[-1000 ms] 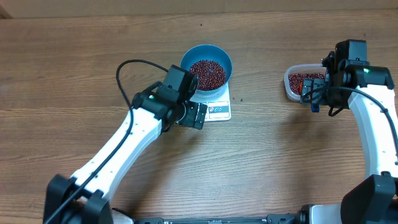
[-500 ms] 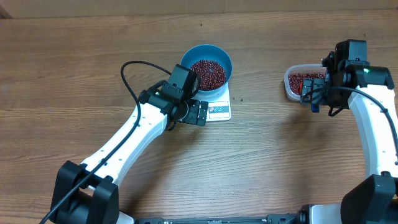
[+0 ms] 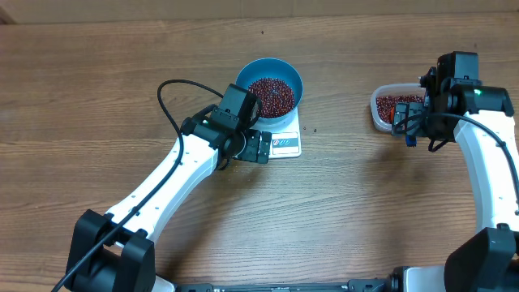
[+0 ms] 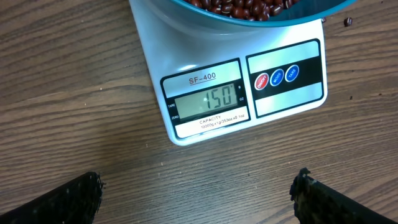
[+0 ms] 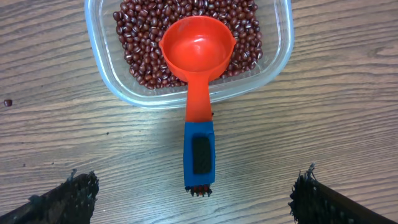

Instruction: Scoop item into bowl and weigh 150g on scale

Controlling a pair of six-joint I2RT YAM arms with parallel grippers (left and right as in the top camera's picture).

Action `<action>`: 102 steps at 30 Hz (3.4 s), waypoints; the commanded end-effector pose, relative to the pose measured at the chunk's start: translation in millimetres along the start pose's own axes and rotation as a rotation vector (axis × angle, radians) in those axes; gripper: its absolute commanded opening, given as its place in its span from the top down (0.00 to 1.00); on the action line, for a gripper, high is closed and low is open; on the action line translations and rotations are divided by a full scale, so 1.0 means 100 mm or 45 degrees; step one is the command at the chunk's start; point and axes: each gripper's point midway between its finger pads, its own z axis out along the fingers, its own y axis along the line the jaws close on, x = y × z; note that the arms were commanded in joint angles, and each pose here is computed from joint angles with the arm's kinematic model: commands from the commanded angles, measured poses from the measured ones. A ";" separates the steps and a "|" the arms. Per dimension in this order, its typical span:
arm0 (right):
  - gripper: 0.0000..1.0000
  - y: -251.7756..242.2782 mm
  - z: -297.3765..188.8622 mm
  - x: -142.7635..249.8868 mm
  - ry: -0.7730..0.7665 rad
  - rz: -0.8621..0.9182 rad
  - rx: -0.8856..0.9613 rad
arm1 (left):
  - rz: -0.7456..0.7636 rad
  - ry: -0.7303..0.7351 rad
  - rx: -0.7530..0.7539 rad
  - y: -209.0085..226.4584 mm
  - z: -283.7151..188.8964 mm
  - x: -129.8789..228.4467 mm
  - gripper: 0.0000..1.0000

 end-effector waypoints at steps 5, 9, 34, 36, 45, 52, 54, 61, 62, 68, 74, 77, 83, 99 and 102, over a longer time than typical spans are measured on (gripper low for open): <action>0.00 -0.03 -0.09 -0.08 -0.046 0.001 0.012 | -0.020 -0.021 0.006 0.00 -0.05 -0.03 0.01; 0.00 -0.03 -0.09 -0.08 -0.046 0.001 0.012 | -0.002 -0.080 0.015 -0.01 -0.21 -0.09 0.01; 0.00 -0.03 -0.09 -0.08 -0.046 0.001 0.012 | 0.140 -0.940 -0.079 0.44 -2.22 -0.48 0.00; 0.00 -0.03 -0.09 -0.08 -0.046 0.001 0.012 | 0.118 -1.006 -0.084 0.51 -2.25 -0.44 0.00; 0.00 -0.03 -0.09 -0.08 -0.046 0.001 0.012 | 0.073 -1.458 -0.041 0.80 -2.29 -0.15 0.01; 0.00 -0.03 -0.09 -0.08 -0.046 0.001 0.012 | 0.065 -1.710 -0.114 1.00 -2.26 0.13 0.00; 0.00 -0.03 -0.09 -0.08 -0.046 0.001 0.012 | 0.087 -1.764 -0.144 1.03 -2.24 0.21 0.01; 0.00 -0.03 -0.09 -0.08 -0.046 0.001 0.012 | 0.061 -1.817 -0.236 1.21 -2.00 0.47 0.01; 0.00 -0.03 -0.09 -0.08 -0.046 0.001 0.012 | 0.056 -1.817 -0.244 1.23 -1.95 0.50 0.00; 0.00 -0.03 -0.09 -0.08 -0.046 0.001 0.012 | 0.002 -1.718 -0.291 1.38 -1.63 0.67 0.00; 0.00 -0.03 -0.09 -0.08 -0.046 0.001 0.012 | -0.043 -1.553 -0.319 1.48 -1.34 0.78 0.00; 0.00 -0.03 -0.09 -0.08 -0.046 0.001 0.012 | -0.055 -1.453 -0.326 1.52 -1.16 0.86 0.00; 0.00 -0.03 -0.09 -0.08 -0.046 0.001 0.012 | -0.054 -1.454 -0.322 1.51 -1.16 0.86 0.00; 0.00 -0.03 -0.09 -0.08 -0.046 0.001 0.012 | -0.054 -1.454 -0.322 1.51 -1.16 0.86 0.01; 0.00 -0.03 -0.09 -0.08 -0.046 0.001 0.012 | -0.054 -1.454 -0.323 1.51 -1.16 0.86 0.00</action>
